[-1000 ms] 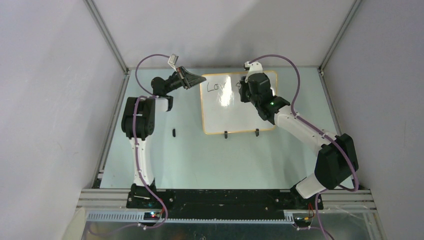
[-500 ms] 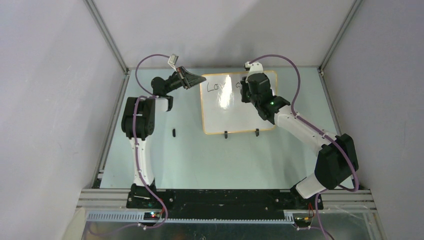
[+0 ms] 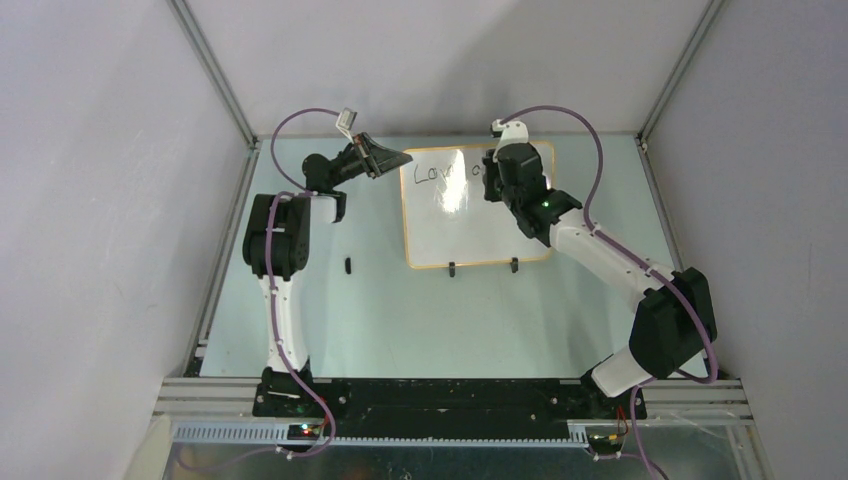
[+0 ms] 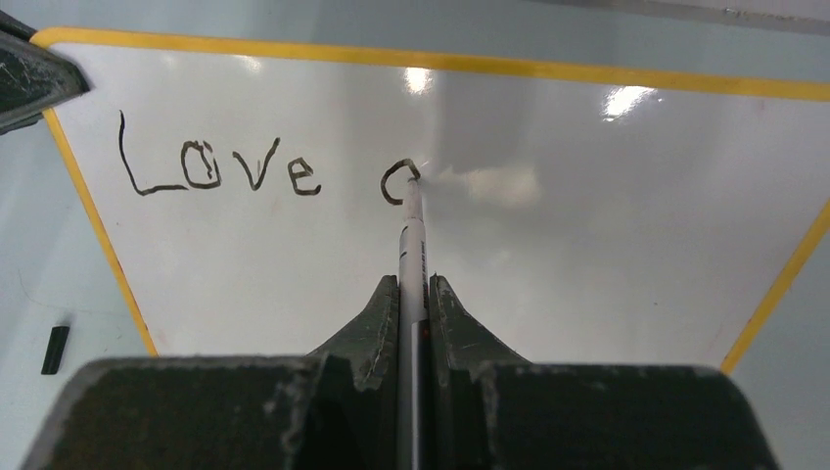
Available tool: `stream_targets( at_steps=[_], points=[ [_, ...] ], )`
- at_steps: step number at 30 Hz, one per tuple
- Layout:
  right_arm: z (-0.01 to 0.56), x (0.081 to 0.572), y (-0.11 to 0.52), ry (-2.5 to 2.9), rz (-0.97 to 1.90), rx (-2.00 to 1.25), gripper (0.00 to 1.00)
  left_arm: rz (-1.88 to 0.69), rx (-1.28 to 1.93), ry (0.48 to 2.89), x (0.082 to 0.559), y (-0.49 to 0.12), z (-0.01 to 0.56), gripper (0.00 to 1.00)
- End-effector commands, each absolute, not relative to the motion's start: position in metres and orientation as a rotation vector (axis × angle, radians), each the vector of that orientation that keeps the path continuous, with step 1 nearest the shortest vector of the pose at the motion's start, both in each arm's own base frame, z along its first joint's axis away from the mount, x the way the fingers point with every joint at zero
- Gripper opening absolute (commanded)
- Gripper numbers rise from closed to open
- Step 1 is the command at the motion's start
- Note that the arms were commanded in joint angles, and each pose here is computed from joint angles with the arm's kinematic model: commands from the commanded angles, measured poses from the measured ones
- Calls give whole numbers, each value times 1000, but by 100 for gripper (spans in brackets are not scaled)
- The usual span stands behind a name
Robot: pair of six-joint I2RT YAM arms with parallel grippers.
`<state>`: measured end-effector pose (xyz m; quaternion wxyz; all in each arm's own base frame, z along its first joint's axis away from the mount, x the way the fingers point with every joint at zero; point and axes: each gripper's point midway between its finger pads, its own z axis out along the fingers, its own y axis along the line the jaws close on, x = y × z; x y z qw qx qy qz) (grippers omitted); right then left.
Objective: Write a sentence on the whiteboard
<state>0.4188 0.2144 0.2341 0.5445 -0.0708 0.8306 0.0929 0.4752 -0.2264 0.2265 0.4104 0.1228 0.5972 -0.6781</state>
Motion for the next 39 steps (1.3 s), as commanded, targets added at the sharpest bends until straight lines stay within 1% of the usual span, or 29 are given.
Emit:
stream_targets(
  at_steps=[1,9,20,32,39],
  points=[
    [264,432,210,1896,202,-133,0,-1676,392,1429,466,-228,252,0],
    [264,432,210,1897,200,-132,0,-1676,390,1431,467,-227,252,0],
    [250,425,211,1948,189,-146,0,-1675,392,1429,467,-227,253,0],
    [254,427,216,1932,215,-160,0,-1674,391,1428,467,-227,253,0],
    [246,424,210,1958,172,-158,0,-1674,391,1428,467,-227,253,0]
  ],
)
